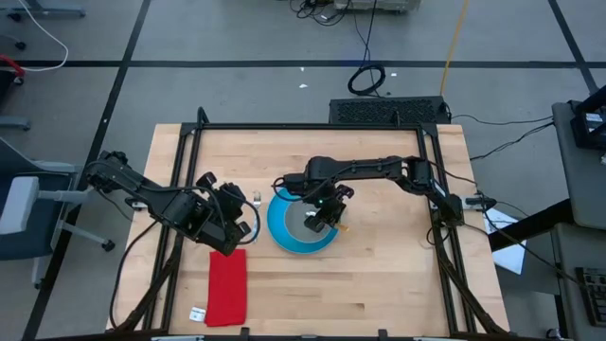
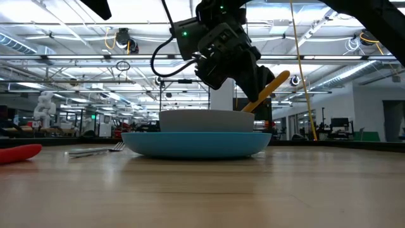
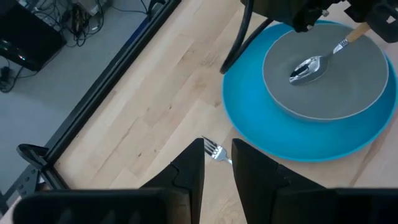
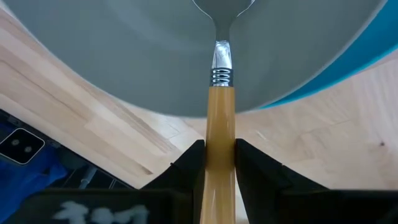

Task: Set table place
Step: Put the orange spoon into the gray bowl

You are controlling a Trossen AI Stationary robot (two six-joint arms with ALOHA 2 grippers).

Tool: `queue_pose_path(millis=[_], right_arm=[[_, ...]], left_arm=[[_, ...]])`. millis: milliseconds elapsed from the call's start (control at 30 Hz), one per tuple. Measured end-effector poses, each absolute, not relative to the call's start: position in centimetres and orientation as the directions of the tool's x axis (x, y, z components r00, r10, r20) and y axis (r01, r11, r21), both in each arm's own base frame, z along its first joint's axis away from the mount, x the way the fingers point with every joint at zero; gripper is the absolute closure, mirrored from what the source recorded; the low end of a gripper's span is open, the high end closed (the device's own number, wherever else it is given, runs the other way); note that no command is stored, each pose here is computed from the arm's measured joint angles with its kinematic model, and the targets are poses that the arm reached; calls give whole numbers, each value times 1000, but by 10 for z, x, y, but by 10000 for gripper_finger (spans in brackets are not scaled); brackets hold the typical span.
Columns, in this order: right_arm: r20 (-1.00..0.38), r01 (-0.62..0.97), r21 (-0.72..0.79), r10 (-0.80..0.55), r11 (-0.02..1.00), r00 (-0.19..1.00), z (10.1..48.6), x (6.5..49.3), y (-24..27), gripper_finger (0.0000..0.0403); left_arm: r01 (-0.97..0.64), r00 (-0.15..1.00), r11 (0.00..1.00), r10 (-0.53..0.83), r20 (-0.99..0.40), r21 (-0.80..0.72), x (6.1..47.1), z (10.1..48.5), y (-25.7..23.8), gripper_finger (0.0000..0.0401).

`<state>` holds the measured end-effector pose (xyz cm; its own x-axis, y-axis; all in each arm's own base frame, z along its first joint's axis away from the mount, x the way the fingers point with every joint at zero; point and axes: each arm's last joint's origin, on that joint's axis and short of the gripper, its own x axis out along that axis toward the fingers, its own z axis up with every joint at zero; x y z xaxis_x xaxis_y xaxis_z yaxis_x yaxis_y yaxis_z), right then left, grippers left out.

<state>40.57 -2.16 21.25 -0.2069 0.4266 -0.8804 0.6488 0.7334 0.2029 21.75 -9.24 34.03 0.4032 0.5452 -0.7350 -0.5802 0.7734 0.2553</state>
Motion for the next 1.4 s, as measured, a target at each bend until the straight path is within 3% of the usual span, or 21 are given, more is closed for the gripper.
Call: queue_pose_path(millis=[1167,1400], right_arm=[[-877,683,195,437,704,-199,213,404,-36,325],[-849,718,249,503,650,-161,213,405,-43,302]], left_arm=[[-581,397,768,557,-730,270,216,340,-92,313],[-570,412,774,561,-718,277,214,341,-96,313]])
